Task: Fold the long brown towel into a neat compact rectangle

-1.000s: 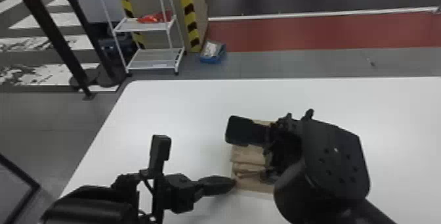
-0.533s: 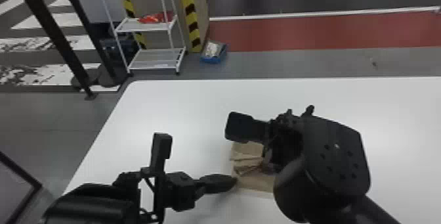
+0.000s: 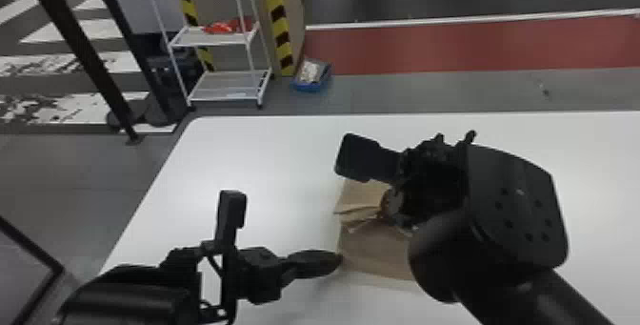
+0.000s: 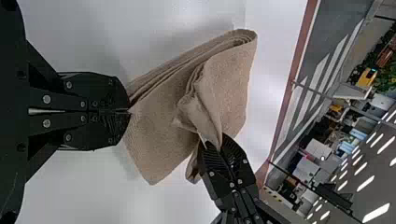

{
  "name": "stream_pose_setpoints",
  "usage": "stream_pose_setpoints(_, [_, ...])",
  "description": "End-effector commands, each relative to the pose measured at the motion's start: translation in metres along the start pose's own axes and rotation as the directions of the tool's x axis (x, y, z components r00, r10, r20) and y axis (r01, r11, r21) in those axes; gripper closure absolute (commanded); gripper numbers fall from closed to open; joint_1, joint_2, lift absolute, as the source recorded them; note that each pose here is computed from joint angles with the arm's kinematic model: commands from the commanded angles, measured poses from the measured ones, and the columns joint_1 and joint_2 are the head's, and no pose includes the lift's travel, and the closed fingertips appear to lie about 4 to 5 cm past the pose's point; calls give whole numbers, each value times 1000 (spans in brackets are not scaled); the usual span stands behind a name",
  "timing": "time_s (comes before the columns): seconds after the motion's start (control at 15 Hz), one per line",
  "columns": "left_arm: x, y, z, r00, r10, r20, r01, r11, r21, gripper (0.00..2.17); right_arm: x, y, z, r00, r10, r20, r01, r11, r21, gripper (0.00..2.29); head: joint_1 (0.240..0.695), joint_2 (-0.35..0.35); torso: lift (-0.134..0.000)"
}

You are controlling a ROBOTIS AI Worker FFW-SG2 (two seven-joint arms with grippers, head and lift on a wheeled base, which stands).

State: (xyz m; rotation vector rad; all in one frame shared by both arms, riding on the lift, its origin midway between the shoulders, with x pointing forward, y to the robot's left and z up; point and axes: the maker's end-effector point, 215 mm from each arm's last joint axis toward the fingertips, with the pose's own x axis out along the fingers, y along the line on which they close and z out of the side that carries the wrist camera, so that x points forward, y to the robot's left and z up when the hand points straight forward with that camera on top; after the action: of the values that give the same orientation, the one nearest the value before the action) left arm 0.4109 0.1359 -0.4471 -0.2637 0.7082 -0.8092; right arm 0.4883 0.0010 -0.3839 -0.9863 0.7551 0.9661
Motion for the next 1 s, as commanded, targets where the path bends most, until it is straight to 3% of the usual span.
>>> stream_pose_setpoints(0.0, [-6, 3, 6, 1000, 8, 15, -8, 1000, -3, 1595, -4, -5, 2, 1000, -7, 14, 6, 1000, 9, 1207, 695, 169, -124])
stream_pose_setpoints(0.2, [-16, 9, 11, 999, 30, 22, -30, 999, -17, 1558, -3, -1, -1, 1000, 1, 9, -2, 1000, 11, 1207, 695, 178, -124])
stream_pose_setpoints(0.4, [-15, 7, 10, 1000, 23, 16, -23, 1000, -12, 265, -3, -3, -1, 1000, -1, 8, 1, 1000, 9, 1207, 695, 186, -124])
stream_pose_setpoints(0.47, [-14, 7, 9, 1000, 25, 16, -25, 1000, -12, 97, -3, -3, -1, 1000, 0, 8, 0, 1000, 8, 1207, 695, 186, -124])
stream_pose_setpoints(0.6, [-15, 9, 11, 999, 31, 18, -31, 999, -12, 154, -3, -3, -1, 1000, -1, 7, 1, 1000, 8, 1207, 695, 185, -124])
stream_pose_setpoints(0.73, [-14, 4, 14, 999, 15, 29, -15, 1000, -11, 370, -1, -3, -2, 1000, 0, 3, 0, 1000, 9, 1207, 695, 185, -124])
stream_pose_setpoints(0.87, [-8, -6, 15, 999, -15, 39, 14, 1000, 9, 788, -2, -4, -1, 1000, -2, 4, 2, 1000, 8, 1207, 695, 181, -124])
stream_pose_setpoints(0.93, [-4, -10, 17, 999, -22, 47, 21, 1000, 23, 1268, -2, -5, -2, 1000, -2, 4, 2, 1000, 10, 1207, 695, 177, -124])
